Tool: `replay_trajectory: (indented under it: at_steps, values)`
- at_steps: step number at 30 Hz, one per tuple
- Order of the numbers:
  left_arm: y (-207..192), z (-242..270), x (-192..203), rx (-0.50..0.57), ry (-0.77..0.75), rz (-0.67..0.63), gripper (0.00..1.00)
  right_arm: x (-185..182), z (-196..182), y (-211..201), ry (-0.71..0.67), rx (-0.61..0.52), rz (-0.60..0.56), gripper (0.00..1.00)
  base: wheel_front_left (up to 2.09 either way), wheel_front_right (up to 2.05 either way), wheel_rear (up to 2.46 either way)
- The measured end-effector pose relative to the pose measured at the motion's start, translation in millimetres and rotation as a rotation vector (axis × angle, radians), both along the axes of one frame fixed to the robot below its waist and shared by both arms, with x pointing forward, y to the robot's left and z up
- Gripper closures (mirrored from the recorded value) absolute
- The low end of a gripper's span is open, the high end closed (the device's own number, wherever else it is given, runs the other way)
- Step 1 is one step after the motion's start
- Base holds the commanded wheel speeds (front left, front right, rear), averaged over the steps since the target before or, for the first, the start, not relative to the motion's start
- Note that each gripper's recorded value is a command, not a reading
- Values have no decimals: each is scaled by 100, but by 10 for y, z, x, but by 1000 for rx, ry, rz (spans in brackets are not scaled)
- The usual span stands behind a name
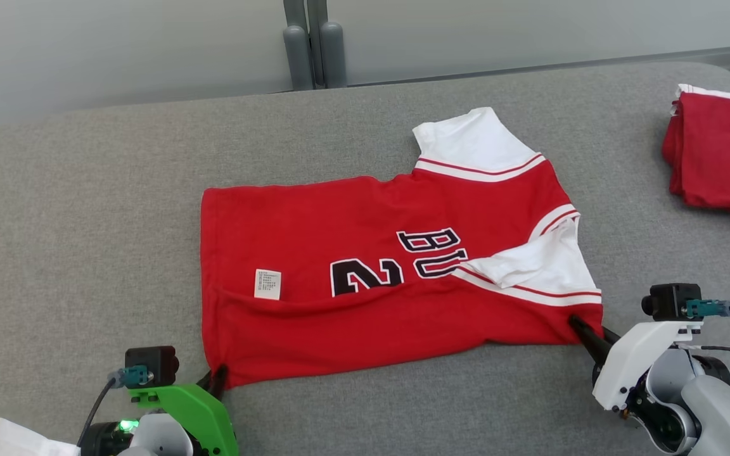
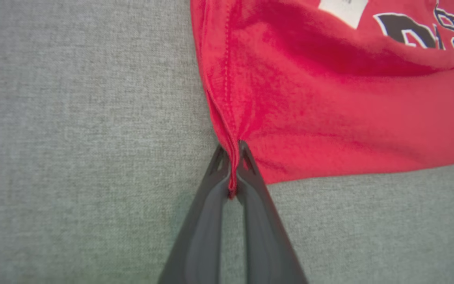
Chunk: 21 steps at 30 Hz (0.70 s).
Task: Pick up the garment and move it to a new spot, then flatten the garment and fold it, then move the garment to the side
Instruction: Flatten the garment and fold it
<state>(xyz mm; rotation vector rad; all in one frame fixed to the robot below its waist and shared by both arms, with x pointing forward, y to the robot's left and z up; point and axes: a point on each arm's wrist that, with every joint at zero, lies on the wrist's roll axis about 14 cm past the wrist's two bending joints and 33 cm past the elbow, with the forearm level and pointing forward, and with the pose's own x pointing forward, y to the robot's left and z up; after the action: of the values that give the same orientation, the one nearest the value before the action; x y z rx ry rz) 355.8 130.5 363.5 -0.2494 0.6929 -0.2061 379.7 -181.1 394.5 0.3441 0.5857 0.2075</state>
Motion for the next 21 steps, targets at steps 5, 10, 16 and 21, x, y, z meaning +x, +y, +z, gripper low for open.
replay_trajectory:
  at_steps: [5,10,16,21]
  values:
    - [48,81,-79,-12,-15,7,100,77,233,-18,-76,29,-9,100,0,0,0]
    - [186,164,-193,8,-17,16,100,15,314,-62,-69,42,7,100,0,0,0]
    - [211,154,-454,8,39,10,100,-276,100,-174,37,35,8,100,0,0,0]
    - [151,135,-639,-18,91,2,100,-536,-72,-253,131,50,-15,100,0,0,0]
